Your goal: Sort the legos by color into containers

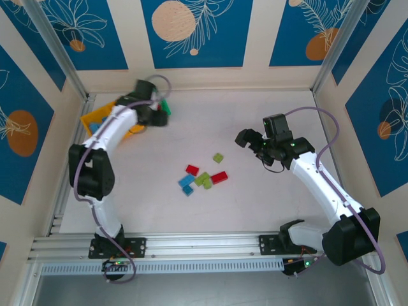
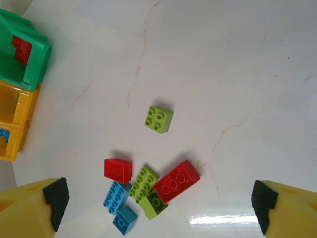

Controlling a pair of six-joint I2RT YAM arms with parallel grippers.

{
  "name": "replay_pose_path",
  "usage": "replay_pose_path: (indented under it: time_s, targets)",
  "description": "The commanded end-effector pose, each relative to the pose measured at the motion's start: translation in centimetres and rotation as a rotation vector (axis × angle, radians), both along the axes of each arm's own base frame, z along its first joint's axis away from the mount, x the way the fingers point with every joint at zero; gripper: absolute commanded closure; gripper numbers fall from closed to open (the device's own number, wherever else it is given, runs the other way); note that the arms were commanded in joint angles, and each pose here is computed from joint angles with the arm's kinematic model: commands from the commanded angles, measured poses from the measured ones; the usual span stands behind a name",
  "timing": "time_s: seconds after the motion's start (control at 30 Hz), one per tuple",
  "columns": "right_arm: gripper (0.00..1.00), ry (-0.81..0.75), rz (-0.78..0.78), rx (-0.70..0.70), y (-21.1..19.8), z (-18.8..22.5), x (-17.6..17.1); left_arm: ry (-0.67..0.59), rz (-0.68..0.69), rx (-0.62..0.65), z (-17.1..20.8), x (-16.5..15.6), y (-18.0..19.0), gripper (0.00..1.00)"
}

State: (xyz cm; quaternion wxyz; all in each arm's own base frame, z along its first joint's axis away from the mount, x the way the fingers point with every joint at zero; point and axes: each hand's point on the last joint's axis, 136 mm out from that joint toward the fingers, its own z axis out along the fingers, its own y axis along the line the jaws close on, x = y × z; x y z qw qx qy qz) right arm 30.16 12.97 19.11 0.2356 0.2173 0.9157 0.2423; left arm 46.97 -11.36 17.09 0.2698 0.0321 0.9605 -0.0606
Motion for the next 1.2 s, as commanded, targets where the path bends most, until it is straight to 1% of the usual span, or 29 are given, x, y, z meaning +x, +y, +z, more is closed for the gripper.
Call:
replay_pose_path:
  time_s: [0.0,0.1,0.17,0.23,0.3,0.4,0.5,0.6,0.67,0.73,0.87,1.0,1.07,1.17]
  targets:
    - [0.03,0.014,0.0,0.022,0.4,-0.1,0.0,0.008,0.154,0.022,-0.6,2.6,5.5,0.47]
    - [0.03,0.009,0.001,0.022,0.5,0.1,0.1,-0.015,0.27,0.032,-0.6,5.3,9.9,0.43]
    - [0.03,0.006,0.002,0.019,0.4,0.3,0.1,-0.027,0.314,0.035,-0.4,6.8,11.9,0.35]
    - [0.03,0.005,0.005,0.017,0.4,0.3,0.0,-0.022,0.323,0.019,-0.2,8.1,13.0,0.22]
    - [0.03,0.002,0.008,0.014,0.4,0.4,0.1,-0.019,0.317,-0.001,0.2,8.9,13.2,0.16]
    - [0.03,0.006,0.009,0.011,0.3,0.2,0.1,-0.037,0.293,-0.03,1.3,9.1,12.6,0.15]
    - [0.03,0.014,0.014,0.01,0.5,-0.1,0.2,-0.041,0.274,-0.093,2.4,7.9,11.4,0.14]
    - [0.03,0.021,0.014,0.011,0.6,-0.4,0.3,-0.057,0.22,-0.183,3.9,5.6,8.6,0.15]
    - [0.03,0.025,0.016,0.014,0.7,-0.6,0.4,-0.063,0.164,-0.246,4.7,3.8,5.8,0.15]
    - [0.03,0.025,0.017,0.011,0.8,-0.7,0.6,-0.052,0.089,-0.28,5.4,1.4,2.6,0.16]
    - [0.03,0.039,0.03,-0.006,1.2,-1.3,0.9,-0.031,-0.093,-0.298,5.2,-3.5,-3.9,0.17]
    - [0.03,0.06,0.036,0.005,1.8,-1.9,1.5,0.013,-0.272,-0.256,3.6,-7.9,-11.4,0.18]
    - [0.03,0.067,0.035,0.013,1.9,-1.9,1.6,0.039,-0.331,-0.224,2.4,-9.5,-14.3,0.17]
    - [0.03,0.092,0.021,0.005,1.4,-2.2,1.0,0.077,-0.389,-0.206,0.1,-10.8,-18.0,0.18]
